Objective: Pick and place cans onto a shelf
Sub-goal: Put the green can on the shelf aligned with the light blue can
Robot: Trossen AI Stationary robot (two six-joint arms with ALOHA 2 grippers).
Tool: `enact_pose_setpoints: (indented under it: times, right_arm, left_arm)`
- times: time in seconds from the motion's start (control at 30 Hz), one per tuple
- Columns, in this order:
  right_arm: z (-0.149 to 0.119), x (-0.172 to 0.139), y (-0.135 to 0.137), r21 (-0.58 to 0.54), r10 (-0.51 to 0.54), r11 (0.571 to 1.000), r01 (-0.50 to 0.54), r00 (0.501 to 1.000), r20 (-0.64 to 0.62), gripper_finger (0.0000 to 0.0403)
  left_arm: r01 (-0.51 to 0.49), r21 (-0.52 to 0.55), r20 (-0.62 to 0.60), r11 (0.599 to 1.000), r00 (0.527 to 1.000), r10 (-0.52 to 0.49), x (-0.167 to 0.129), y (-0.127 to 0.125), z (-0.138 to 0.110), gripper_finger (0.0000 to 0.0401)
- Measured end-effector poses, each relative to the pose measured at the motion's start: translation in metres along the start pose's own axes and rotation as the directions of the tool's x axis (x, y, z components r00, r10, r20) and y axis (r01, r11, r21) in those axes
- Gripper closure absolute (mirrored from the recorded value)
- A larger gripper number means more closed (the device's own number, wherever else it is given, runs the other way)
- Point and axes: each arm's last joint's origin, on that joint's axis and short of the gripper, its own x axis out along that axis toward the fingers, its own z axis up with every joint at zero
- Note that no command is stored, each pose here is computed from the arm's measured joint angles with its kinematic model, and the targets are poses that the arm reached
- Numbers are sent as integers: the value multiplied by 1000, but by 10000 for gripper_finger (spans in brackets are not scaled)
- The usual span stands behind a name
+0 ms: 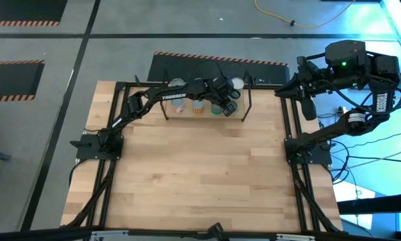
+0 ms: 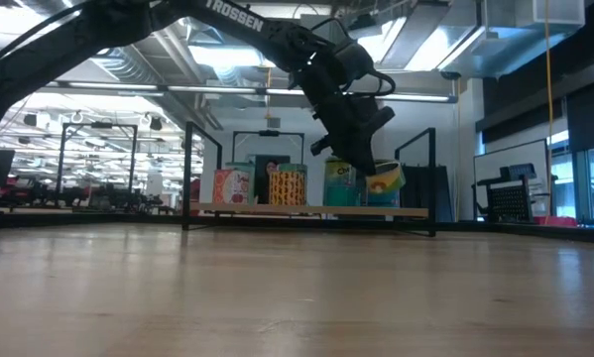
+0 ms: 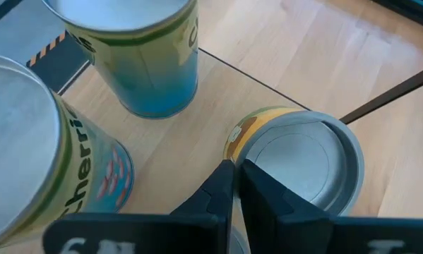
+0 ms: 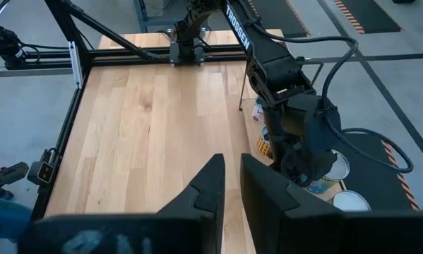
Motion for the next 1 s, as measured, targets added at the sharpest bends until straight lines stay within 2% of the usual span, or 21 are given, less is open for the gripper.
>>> enact_pose_setpoints:
  times: [0.3, 0.57, 1.0]
  right_arm:
    - [0, 0, 0, 0, 0, 1000, 0, 1000, 0, 353]
    - [0, 0, 0, 0, 0, 1000, 0, 1000, 1, 353]
    - [0, 0, 0, 0, 0, 1000, 0, 1000, 0, 353]
  left_arm:
    - [4, 26, -2, 1000, 1000, -4, 0, 0, 0, 381]
    - [57, 30, -48, 998, 997, -55, 24, -4, -14, 380]
    - [66, 34, -1, 997, 998, -66, 23, -8, -8, 380]
